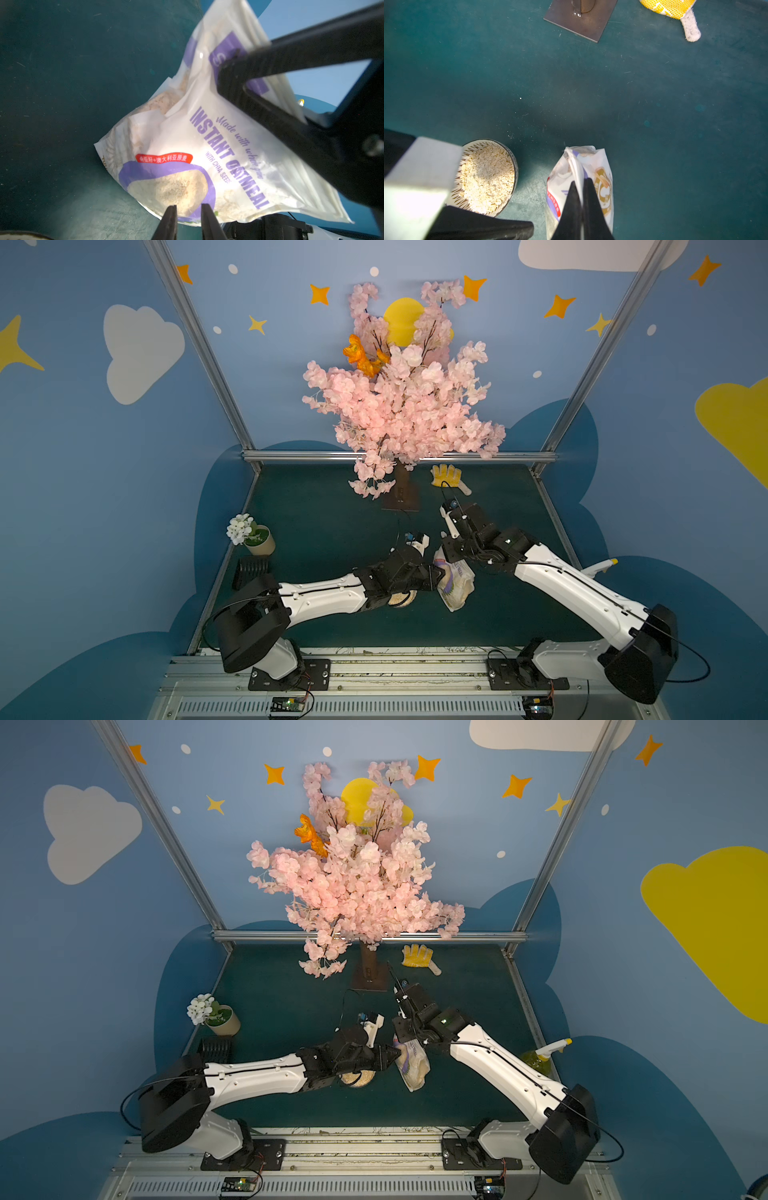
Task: Pour the oats into the breakfast bowl
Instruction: Close the oats bag at the center of the board.
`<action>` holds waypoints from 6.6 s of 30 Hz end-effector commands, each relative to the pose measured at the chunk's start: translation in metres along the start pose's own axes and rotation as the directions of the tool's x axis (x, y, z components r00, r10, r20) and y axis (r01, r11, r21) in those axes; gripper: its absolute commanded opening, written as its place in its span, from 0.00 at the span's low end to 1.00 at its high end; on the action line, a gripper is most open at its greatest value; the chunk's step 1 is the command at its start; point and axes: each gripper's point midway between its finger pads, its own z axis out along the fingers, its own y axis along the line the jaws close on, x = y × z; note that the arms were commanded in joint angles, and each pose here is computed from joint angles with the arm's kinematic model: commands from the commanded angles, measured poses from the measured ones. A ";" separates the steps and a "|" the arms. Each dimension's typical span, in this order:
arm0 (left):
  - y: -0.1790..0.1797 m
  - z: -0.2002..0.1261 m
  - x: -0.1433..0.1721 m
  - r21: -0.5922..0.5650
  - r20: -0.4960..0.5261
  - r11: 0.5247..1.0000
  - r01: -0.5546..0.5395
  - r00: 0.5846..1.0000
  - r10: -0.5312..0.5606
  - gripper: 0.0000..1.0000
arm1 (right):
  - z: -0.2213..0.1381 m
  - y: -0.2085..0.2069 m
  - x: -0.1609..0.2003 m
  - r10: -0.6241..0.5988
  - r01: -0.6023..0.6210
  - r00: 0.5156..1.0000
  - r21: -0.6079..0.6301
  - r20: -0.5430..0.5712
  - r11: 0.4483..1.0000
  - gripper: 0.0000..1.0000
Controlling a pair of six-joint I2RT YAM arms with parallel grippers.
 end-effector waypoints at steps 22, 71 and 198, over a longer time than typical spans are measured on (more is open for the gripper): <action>0.003 -0.043 -0.011 -0.051 0.064 0.995 -0.089 0.994 0.092 0.40 | 0.006 0.000 -0.025 -0.010 0.010 0.997 -0.004 0.083 1.000 0.20; 0.113 -0.208 -0.064 -0.369 0.326 0.929 -0.011 0.935 0.141 0.99 | -0.059 -0.005 0.031 -0.240 0.244 0.968 0.053 -0.074 0.968 0.63; 0.081 -0.168 -0.059 -0.111 0.320 0.992 0.052 0.947 -0.014 0.94 | -0.030 -0.003 0.039 0.048 -0.048 0.991 0.010 -0.125 0.999 0.43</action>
